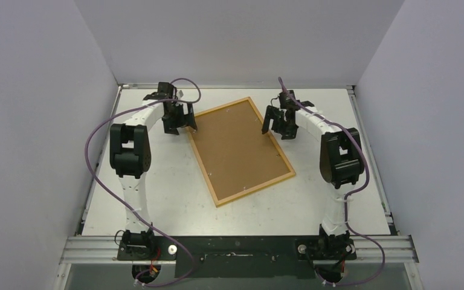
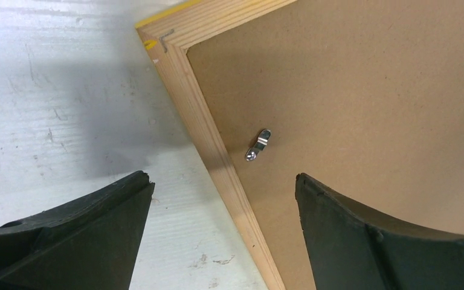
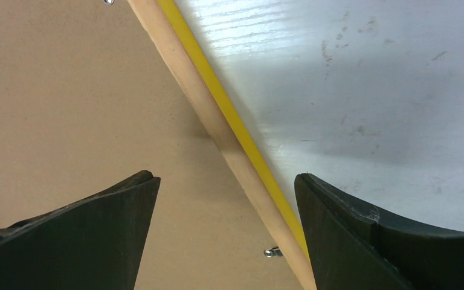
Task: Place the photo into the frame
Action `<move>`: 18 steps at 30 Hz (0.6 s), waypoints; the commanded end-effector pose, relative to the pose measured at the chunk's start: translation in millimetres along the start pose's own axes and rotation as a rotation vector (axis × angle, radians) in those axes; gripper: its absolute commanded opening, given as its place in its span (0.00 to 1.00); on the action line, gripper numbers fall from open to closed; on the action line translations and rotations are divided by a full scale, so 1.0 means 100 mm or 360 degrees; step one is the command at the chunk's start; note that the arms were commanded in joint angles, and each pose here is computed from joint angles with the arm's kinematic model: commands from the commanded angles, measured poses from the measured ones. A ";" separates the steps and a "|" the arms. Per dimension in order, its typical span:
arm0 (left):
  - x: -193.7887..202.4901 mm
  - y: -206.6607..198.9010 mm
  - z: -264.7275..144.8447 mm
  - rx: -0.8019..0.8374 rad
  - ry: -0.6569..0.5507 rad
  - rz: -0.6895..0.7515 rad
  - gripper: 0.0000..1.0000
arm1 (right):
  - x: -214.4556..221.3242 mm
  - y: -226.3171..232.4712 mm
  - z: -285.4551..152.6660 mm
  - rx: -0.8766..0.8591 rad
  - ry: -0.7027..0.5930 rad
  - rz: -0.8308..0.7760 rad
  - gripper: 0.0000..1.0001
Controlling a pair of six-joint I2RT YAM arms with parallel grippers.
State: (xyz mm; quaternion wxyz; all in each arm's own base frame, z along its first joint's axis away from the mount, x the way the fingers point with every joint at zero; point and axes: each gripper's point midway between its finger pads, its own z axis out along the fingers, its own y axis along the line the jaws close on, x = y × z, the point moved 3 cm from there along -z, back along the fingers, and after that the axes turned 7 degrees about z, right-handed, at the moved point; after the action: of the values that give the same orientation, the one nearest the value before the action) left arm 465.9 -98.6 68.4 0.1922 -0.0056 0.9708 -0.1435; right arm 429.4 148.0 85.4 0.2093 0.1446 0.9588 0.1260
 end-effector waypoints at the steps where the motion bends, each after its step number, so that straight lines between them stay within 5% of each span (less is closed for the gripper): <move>1: -0.16 -0.09 0.01 0.0056 -0.0047 0.0004 0.85 | -0.06 0.18 0.01 -0.0149 -0.0017 0.0016 0.86; 18: -0.15 -0.08 0.22 -0.0195 -0.0021 -0.0048 0.63 | 0.13 0.15 0.22 -0.0154 0.0104 0.0016 0.83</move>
State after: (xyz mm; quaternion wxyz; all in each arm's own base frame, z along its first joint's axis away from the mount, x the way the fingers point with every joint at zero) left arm 478.4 -111.6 55.5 0.1848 -0.0112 0.9757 -0.1172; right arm 429.1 163.8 70.1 0.1837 0.1399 0.9586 0.1664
